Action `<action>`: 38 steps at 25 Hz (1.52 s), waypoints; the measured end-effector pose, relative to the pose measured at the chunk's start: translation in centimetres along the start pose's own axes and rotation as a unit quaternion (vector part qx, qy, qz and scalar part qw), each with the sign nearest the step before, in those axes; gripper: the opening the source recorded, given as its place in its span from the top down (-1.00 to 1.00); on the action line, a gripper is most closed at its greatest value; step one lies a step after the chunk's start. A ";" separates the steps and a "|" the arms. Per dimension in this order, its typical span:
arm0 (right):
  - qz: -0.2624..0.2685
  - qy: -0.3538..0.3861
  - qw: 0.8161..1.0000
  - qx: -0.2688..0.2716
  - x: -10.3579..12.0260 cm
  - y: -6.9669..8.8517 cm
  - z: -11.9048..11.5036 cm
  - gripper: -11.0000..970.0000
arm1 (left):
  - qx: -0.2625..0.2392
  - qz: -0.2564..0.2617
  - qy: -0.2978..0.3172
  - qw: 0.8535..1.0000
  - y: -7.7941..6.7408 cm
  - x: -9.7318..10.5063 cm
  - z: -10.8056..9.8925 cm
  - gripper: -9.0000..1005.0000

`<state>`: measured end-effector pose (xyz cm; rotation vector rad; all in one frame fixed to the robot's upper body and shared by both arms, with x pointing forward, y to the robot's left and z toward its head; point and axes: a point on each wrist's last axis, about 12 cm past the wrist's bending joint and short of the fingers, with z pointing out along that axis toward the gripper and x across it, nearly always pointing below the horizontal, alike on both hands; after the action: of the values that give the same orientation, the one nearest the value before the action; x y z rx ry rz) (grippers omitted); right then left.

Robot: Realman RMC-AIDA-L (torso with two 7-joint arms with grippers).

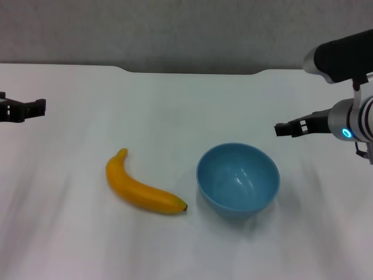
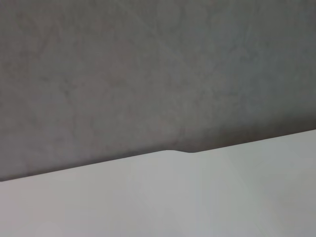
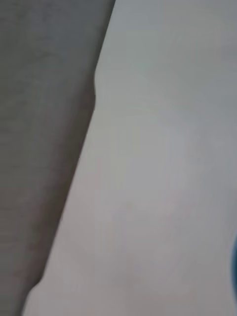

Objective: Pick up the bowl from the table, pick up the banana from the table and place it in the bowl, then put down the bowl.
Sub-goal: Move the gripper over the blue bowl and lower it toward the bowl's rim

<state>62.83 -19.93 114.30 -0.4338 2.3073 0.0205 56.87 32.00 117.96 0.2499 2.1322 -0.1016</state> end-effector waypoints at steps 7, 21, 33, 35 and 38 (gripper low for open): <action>0.030 -0.018 0.999 -0.004 0.5 0.1 0.1 -0.87 | 0.004 -0.001 0.004 1.000 -0.3 0.3 0.3 -0.77; 0.049 0.004 0.997 -0.059 0.3 3.2 0.5 -0.87 | 0.006 0.002 0.002 1.000 -0.7 0.4 0.5 -0.77; 0.059 0.087 0.992 -0.068 3.3 3.9 2.7 -0.87 | 0.008 -0.005 0.020 1.000 -0.6 1.4 1.1 -0.77; 0.056 0.086 0.992 -0.069 3.3 4.0 2.8 -0.87 | 0.008 -0.004 0.019 1.000 -0.6 1.3 1.1 -0.77; 0.050 0.080 0.993 -0.072 3.4 4.3 2.9 -0.87 | 0.009 -0.003 0.018 1.000 -0.7 1.3 1.1 -0.77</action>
<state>61.34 -16.43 109.37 -0.4032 2.4933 0.2093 56.97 31.30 116.27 0.2569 2.1689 -0.1218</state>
